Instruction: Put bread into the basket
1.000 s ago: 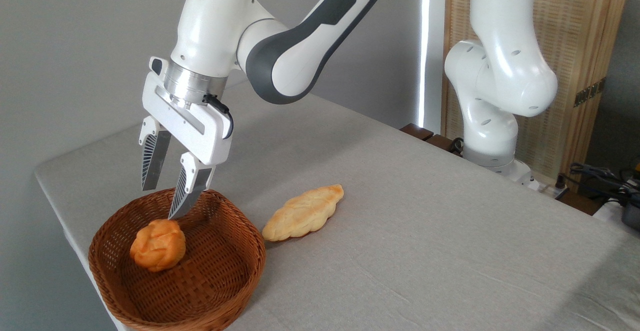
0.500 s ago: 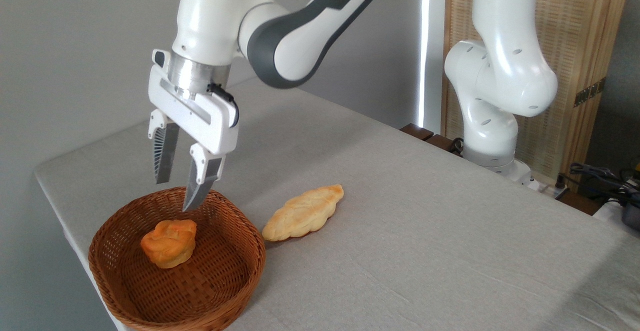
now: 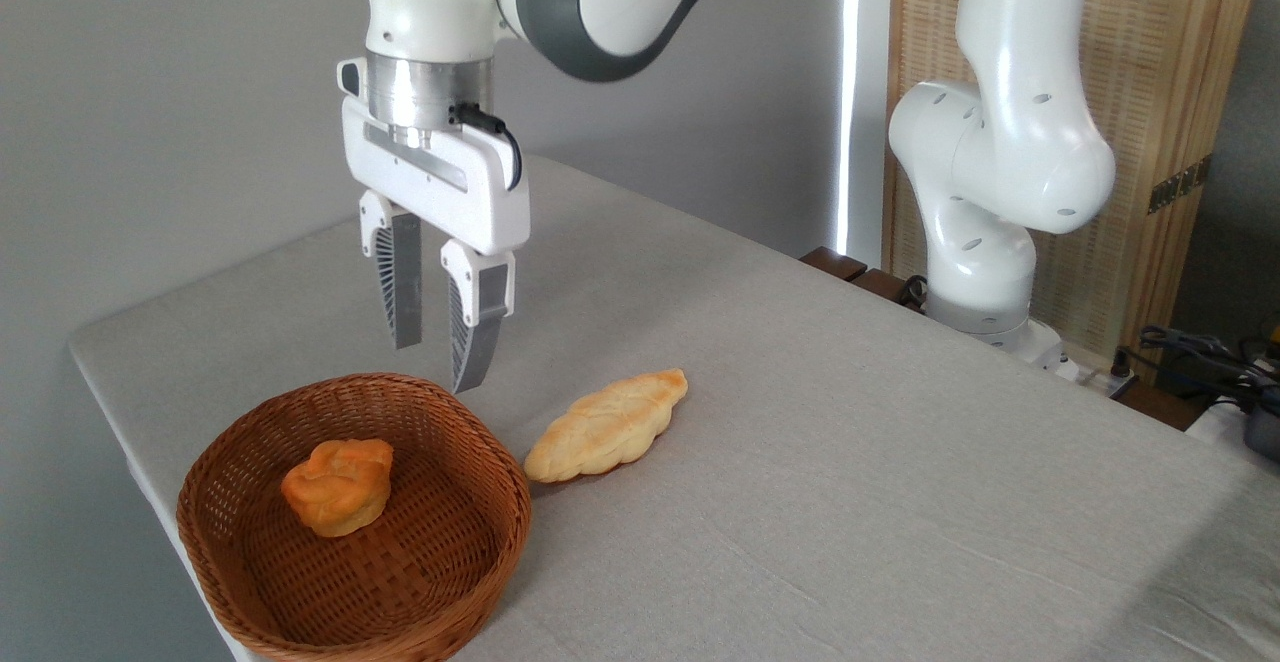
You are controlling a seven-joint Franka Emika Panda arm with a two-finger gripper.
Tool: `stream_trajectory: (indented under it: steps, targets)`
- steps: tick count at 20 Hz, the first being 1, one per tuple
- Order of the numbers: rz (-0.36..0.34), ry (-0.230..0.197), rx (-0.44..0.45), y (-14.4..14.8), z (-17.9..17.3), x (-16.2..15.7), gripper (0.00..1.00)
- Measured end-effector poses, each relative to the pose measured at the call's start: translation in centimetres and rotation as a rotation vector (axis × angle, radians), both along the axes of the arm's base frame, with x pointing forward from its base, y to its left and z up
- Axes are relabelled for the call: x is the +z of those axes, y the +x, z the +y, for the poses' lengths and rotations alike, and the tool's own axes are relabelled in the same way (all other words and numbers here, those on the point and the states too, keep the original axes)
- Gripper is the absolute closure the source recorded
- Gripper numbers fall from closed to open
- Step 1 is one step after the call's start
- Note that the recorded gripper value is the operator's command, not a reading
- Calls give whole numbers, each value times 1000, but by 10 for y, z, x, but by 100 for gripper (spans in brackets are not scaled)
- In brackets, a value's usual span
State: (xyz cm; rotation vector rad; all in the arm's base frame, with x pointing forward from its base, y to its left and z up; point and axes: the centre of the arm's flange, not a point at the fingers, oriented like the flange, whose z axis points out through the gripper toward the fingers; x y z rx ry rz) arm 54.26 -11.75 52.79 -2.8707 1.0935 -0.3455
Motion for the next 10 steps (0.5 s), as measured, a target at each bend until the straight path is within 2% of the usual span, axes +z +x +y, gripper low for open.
stream_trajectory:
  steps: [5, 7, 10]
  targets:
    - [141, 32, -53, -6, 29, 19, 0]
    - [175, 19, -58, -8, 40, 26, 0]
    - [178, -36, -22, -5, 61, 37, 0]
